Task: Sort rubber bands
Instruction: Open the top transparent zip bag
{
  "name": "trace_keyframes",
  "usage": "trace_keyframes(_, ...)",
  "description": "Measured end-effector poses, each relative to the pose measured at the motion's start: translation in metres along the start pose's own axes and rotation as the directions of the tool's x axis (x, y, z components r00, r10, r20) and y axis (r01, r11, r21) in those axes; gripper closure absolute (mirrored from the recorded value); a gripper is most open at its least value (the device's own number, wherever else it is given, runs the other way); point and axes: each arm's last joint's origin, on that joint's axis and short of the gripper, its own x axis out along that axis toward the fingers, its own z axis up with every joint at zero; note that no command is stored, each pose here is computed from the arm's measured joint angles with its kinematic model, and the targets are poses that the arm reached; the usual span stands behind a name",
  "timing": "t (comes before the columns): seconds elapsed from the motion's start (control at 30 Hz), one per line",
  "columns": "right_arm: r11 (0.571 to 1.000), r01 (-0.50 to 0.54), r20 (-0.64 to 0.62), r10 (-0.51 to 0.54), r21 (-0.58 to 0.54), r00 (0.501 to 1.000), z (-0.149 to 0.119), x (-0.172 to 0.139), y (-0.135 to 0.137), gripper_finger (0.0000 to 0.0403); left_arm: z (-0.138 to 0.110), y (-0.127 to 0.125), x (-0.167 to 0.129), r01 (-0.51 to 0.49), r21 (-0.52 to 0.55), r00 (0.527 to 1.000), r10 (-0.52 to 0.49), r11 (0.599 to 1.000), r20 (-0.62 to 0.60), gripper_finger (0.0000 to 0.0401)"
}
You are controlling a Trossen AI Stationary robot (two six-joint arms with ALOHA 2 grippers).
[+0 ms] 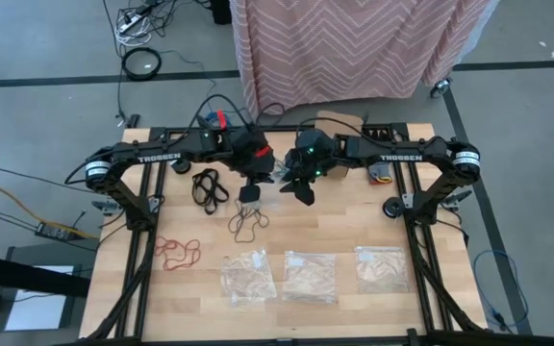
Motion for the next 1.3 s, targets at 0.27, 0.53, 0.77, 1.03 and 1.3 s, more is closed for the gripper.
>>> trace_keyframes(0.27,0.998,-0.065,0.055,0.066,-0.025,0.996,0.006,0.0,0.002,0.0281,0.009,0.004,0.0,-0.088,0.015,0.994,0.086,0.996,0.074,0.0401)
trace_keyframes(0.53,0.997,-0.071,0.031,0.07,0.004,0.997,0.004,0.001,0.004,0.0289,0.01,0.025,-0.006,-0.211,-0.075,0.968,0.219,0.975,0.124,0.0401)
trace_keyframes(0.77,0.992,-0.121,0.073,0.123,-0.026,0.99,0.008,0.002,0.01,0.0298,0.009,0.028,-0.007,-0.183,-0.083,0.972,0.193,0.98,0.134,0.0401)
trace_keyframes(1.03,0.995,-0.103,0.103,0.102,0.005,0.989,0.011,-0.002,0.0,0.0339,0.013,0.015,-0.003,0.017,-0.047,0.983,-0.008,0.999,0.185,0.0401)
trace_keyframes(1.3,0.994,-0.096,0.092,0.092,0.041,0.992,0.009,-0.008,-0.014,0.0364,0.012,0.007,0.0,0.077,-0.038,0.984,-0.069,0.996,0.166,0.0401)
